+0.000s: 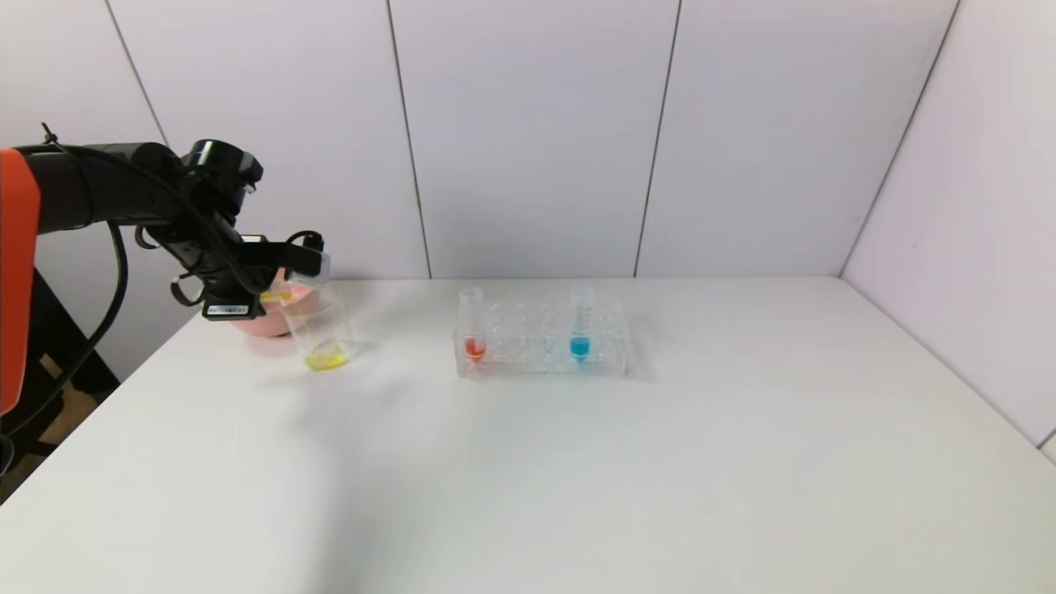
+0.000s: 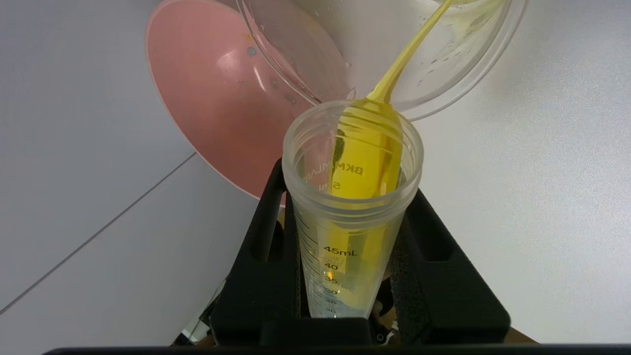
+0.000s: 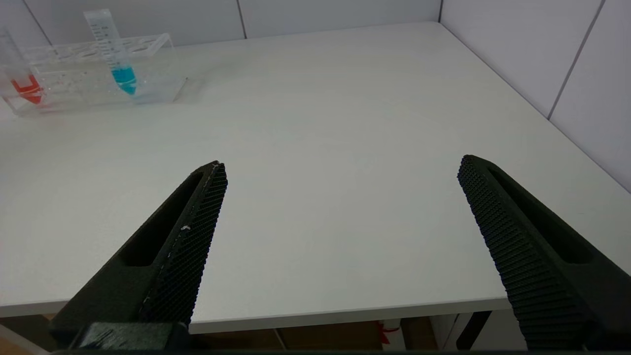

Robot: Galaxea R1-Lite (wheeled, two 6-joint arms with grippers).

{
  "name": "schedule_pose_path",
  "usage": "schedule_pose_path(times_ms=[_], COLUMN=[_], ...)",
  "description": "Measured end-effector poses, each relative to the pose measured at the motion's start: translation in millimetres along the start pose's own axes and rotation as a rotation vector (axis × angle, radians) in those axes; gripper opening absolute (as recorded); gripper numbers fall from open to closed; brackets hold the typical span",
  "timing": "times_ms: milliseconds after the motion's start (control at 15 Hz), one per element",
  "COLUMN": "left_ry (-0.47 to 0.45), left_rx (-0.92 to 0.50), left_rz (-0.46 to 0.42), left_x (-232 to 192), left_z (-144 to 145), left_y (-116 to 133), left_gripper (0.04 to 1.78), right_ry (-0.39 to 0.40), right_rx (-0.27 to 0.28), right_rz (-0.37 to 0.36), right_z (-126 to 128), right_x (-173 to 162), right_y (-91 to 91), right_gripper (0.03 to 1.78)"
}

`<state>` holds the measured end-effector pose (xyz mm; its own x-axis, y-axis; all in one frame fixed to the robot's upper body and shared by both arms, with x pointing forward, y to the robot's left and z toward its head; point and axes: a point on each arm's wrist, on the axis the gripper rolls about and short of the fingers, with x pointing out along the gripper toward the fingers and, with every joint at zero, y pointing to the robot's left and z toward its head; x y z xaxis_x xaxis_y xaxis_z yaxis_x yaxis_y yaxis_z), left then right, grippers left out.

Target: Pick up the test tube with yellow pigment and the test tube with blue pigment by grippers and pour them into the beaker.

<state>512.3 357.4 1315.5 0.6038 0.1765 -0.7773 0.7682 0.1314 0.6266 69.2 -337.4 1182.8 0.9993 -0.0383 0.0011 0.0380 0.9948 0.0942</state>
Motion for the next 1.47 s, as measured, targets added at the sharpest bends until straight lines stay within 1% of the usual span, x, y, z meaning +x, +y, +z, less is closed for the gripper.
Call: schedule_pose_path(times_ms=[1200,1467], left_ry=[0.056,0.081], left_rx=[0.016,0.023], left_rz=[0.022,0.067], left_x=[-3.9,-7.4], left_z=[10.9,16.6], left_y=[0.5,4.0], left_gripper=[0.52,0.52], right_ry=[0.0,0.0], right_rx=[0.0,0.0], right_rz=[0.0,0.0], right_z=[0.0,0.0], right_x=[0.0,0.0], right_y=[0.0,0.0], right_gripper=[1.71,1.71])
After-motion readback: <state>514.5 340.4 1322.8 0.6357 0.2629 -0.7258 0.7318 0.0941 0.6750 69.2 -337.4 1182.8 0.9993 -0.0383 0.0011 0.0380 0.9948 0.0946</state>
